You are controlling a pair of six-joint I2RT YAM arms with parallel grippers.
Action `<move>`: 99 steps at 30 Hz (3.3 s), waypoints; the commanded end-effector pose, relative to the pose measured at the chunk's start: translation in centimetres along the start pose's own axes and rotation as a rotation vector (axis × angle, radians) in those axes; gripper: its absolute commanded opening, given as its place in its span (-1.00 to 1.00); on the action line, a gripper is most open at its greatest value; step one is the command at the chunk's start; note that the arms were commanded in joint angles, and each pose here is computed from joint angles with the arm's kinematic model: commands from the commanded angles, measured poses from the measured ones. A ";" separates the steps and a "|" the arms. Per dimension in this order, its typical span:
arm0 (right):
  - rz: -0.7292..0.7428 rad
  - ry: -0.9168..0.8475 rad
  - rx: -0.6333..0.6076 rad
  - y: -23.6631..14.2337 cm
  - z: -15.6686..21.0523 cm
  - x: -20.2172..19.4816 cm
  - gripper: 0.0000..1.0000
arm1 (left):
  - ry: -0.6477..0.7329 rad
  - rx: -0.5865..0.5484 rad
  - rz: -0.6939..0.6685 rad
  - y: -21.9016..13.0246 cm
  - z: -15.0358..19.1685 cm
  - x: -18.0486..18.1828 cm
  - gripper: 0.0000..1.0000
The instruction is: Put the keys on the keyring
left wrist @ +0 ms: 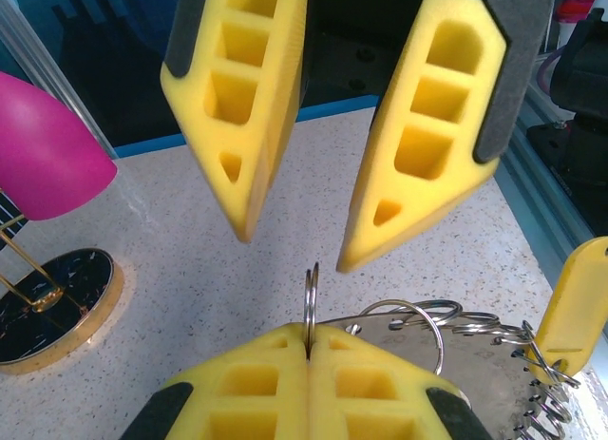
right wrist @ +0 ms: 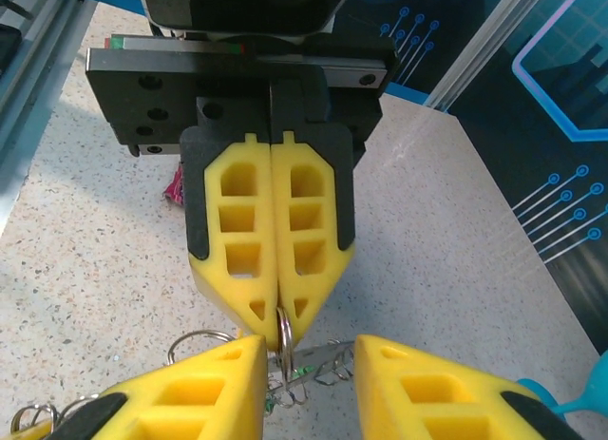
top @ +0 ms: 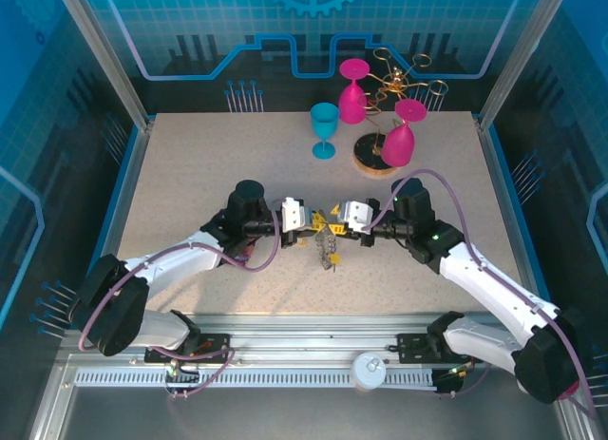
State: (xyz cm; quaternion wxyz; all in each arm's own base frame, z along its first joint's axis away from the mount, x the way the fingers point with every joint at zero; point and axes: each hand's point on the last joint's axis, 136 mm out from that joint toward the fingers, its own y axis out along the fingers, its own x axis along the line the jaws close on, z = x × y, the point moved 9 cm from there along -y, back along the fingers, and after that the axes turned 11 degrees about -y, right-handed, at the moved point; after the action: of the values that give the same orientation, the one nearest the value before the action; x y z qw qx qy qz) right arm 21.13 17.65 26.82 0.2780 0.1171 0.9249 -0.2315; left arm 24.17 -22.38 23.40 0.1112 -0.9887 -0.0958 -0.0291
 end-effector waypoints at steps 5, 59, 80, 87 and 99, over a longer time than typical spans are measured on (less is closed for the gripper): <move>-0.042 -0.010 -0.002 0.8 -0.4 -0.1 -0.42 | 0.057 -0.044 0.031 0.1 -1.7 0.1 -1.00; 0.626 1.324 0.607 -3.4 -3.3 -4.9 -1.00 | 0.172 -0.278 -0.454 -2.6 -5.1 2.4 0.43; 0.730 2.081 0.500 -3.7 -1.8 -2.9 -1.00 | 0.180 -0.163 -0.424 4.9 -3.3 -4.9 -0.39; 0.706 2.130 0.467 -4.0 -1.9 -2.5 -1.00 | 0.231 -0.166 -0.424 6.8 -1.4 -4.7 -0.44; 0.675 2.192 0.443 -3.4 -1.6 -1.8 -1.00 | 0.250 -0.236 -0.517 7.3 -1.1 -3.9 -0.55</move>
State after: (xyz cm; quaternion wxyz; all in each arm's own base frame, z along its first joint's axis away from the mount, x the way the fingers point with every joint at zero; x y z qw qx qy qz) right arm 20.62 15.28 29.65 -0.6360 0.5514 0.5300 -0.1025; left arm 21.75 -30.42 21.51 0.0332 -0.9359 -0.3055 -0.1721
